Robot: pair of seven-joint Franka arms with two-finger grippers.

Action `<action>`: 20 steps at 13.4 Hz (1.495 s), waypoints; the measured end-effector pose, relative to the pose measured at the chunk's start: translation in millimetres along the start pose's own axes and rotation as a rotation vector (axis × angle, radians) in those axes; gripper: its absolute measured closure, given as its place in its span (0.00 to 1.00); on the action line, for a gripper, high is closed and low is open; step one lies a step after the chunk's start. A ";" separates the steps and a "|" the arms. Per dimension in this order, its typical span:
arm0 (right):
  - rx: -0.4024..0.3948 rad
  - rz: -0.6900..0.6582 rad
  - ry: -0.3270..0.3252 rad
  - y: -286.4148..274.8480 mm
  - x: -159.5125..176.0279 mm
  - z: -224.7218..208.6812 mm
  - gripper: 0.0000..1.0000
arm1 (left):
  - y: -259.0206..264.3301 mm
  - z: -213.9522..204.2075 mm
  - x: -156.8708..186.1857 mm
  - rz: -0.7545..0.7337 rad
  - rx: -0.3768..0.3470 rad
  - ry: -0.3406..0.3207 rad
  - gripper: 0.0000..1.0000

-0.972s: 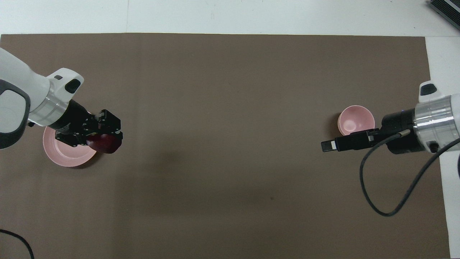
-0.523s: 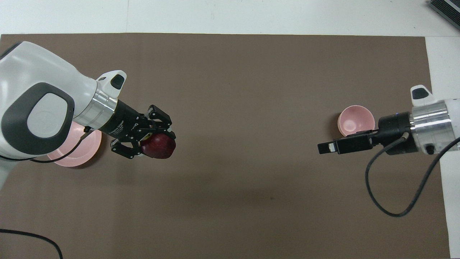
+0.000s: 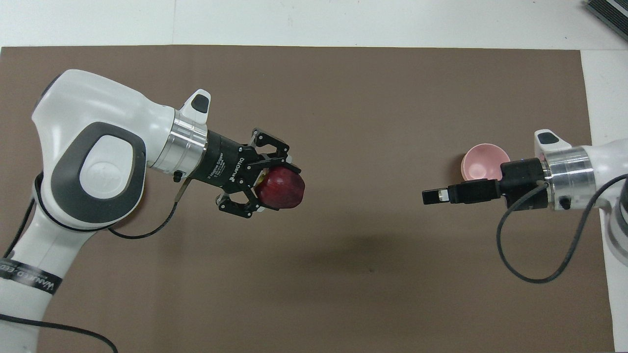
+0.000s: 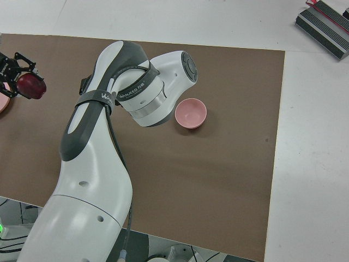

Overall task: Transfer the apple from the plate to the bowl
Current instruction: 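Lift the apple with the left gripper while the right gripper advances, then carry the apple with the left gripper toward the right gripper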

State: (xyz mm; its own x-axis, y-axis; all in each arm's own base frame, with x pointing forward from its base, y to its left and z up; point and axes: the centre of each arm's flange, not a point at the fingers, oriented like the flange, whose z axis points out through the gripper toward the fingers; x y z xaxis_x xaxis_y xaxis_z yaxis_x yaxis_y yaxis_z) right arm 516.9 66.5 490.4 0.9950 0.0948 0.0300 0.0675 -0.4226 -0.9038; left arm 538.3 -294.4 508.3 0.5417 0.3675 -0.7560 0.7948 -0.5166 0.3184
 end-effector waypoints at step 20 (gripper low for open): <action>0.076 0.344 -0.084 -13.5 -7.3 29.3 0.00 | 4.8 160.5 -68.1 -0.272 -0.243 -0.407 0.22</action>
State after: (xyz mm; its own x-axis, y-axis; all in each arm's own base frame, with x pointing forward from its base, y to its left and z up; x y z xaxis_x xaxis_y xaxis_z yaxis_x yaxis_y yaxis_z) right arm 506.6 98.0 489.8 0.9490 0.0337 -0.3135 -0.2788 -0.3747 -0.8842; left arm 461.3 -446.1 469.5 0.1962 0.1090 -0.9745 0.9580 -0.2330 0.1668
